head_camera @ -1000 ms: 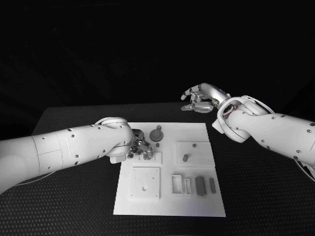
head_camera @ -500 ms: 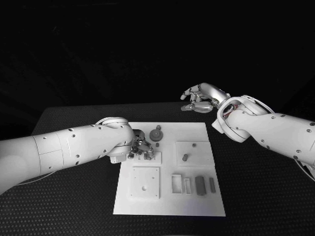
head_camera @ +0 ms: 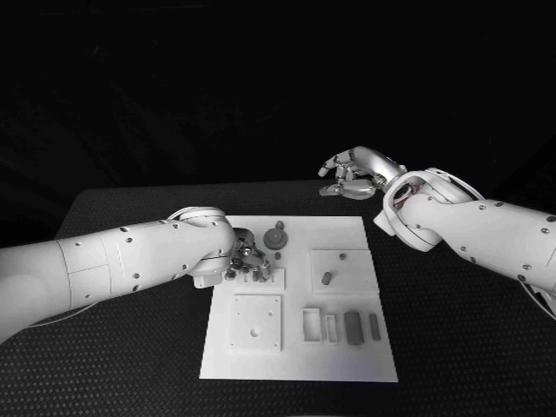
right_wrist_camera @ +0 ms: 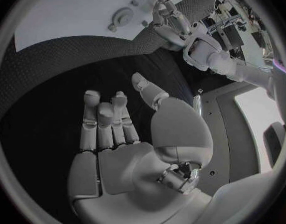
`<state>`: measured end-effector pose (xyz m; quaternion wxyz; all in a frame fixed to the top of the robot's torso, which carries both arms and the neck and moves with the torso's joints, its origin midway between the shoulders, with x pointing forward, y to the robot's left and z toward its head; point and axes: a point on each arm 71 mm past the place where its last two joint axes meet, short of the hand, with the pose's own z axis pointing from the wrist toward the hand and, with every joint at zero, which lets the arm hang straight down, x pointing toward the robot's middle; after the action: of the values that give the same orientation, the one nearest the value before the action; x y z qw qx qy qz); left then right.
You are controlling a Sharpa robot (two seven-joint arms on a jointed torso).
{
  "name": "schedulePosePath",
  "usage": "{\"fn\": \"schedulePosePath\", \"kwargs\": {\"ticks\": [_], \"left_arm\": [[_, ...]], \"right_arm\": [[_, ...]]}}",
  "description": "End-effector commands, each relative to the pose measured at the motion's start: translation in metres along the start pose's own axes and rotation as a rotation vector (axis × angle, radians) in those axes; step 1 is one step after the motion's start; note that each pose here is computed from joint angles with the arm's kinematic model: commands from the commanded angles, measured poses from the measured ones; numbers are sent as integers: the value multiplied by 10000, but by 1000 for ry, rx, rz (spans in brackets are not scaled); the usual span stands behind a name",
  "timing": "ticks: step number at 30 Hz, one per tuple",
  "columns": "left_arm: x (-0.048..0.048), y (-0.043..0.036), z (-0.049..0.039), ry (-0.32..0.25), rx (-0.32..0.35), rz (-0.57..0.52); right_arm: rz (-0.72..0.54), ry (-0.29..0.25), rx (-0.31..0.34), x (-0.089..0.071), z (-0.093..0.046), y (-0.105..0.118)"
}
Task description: Assemble the parts on the task board
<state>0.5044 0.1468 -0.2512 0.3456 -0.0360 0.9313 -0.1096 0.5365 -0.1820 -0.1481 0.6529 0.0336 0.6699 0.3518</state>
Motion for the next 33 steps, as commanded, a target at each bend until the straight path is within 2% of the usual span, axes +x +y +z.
{"fn": "schedulePosePath", "kwargs": {"ticks": [1,13,22,33], "left_arm": [[19,-8,3,1,3,37],[-3,18,8,-19,-8,60],[-3,38,11,-14,-14,68],[7,15,15,-9,-10,72]], "right_arm": [[-1,13,-13,9,1,15],[0,16,-14,15,2,21],[0,17,-15,17,3,23],[0,18,-15,18,4,25]]}}
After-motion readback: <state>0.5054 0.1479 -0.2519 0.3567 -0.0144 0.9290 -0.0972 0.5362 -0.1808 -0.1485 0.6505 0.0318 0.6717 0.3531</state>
